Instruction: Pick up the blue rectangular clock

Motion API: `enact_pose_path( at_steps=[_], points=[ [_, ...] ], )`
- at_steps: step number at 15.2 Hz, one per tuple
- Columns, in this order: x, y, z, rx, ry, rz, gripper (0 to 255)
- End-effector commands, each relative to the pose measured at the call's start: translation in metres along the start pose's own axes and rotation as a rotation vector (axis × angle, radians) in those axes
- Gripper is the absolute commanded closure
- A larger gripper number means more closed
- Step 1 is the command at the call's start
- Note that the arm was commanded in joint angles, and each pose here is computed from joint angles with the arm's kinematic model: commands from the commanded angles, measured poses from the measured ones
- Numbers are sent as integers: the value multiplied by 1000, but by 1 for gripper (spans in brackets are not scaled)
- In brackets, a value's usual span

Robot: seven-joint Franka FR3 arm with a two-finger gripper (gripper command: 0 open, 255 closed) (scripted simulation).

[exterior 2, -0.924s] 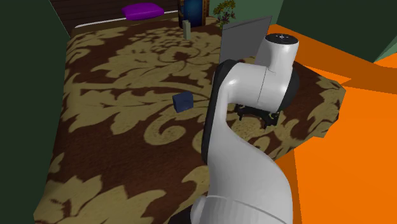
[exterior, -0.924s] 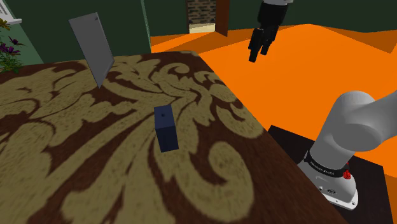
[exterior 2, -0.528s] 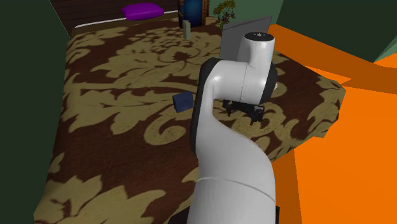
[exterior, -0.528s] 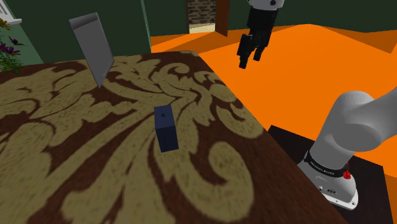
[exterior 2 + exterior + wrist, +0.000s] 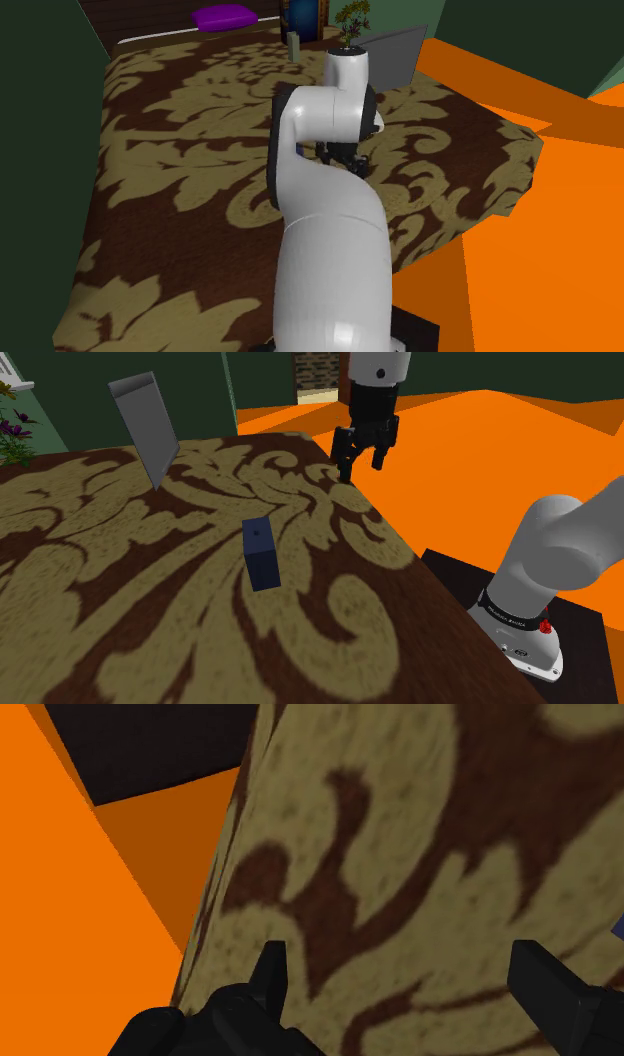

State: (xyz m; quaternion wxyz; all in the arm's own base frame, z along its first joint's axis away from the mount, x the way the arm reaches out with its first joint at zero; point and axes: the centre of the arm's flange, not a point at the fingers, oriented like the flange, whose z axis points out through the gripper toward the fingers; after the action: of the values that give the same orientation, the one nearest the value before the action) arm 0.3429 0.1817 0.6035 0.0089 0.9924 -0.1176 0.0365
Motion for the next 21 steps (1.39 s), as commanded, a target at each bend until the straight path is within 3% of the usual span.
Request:
enact_pose_path(
  at_steps=[1, 16, 21],
  points=[
    [6, -25, 4, 0, -11, 32, 0],
    [46, -217, 38, -8, -85, 247, 0],
    [47, -223, 60, -8, -88, 254, 0]
  ],
)
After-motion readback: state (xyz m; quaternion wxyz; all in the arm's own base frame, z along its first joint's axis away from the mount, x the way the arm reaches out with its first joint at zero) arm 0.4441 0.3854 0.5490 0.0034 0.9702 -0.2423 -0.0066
